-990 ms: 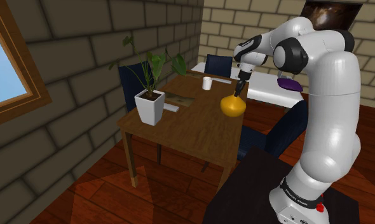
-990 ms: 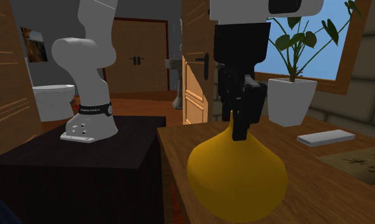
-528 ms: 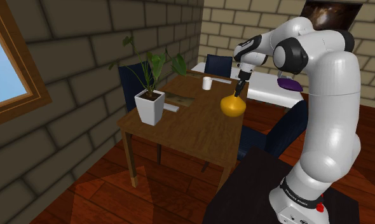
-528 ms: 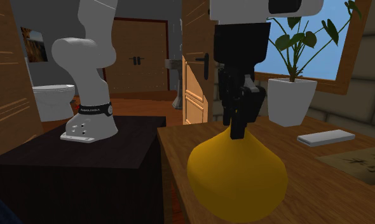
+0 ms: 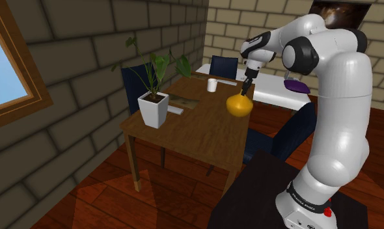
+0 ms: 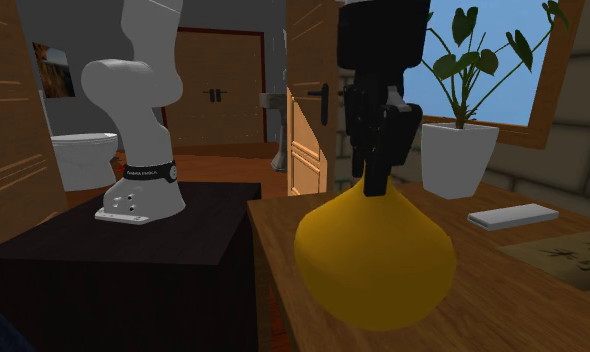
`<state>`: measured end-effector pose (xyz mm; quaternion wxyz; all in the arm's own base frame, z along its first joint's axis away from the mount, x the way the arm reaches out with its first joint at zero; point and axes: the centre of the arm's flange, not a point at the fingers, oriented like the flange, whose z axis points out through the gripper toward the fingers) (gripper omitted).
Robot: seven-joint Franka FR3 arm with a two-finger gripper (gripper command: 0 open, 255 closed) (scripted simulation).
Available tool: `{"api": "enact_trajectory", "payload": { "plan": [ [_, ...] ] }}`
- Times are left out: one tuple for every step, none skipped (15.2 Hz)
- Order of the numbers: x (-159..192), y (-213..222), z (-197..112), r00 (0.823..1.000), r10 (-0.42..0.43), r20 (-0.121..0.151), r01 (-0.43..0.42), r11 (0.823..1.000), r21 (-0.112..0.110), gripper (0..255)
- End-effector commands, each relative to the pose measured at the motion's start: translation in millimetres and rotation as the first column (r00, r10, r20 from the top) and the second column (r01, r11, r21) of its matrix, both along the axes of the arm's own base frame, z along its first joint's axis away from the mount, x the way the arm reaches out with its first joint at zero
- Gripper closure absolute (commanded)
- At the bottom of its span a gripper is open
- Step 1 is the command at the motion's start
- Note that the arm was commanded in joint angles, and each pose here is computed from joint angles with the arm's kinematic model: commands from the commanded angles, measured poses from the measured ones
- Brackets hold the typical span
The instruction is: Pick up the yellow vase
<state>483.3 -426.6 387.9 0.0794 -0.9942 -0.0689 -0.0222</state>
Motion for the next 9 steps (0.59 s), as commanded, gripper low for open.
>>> {"api": "enact_trajectory", "payload": {
  "plan": [
    [0.2, 0.0, 10.9, 1.0, 0.0, 0.001, 0.0, 1.0, 0.0, 255],
    [0.2, 0.0, 16.2, 1.0, 0.0, 0.001, 0.0, 1.0, 0.0, 255],
    [0.2, 0.0, 21.5, 1.0, 0.0, 0.001, 0.0, 1.0, 0.0, 255],
    [0.2, 0.0, 26.8, 1.0, 0.0, 0.001, 0.0, 1.0, 0.0, 255],
    [0.2, 0.0, 32.1, 1.0, 0.0, 0.001, 0.0, 1.0, 0.0, 255],
    [0.2, 0.0, 37.3, 1.0, 0.0, 0.001, 0.0, 1.0, 0.0, 255],
    [0.2, 0.0, 42.6, 1.0, 0.0, 0.001, 0.0, 1.0, 0.0, 255],
    [0.2, 0.0, 47.9, 1.0, 0.0, 0.001, 0.0, 1.0, 0.0, 255],
    [0.2, 0.0, 53.2, 1.0, 0.0, 0.001, 0.0, 1.0, 0.0, 255]
  ]
}}
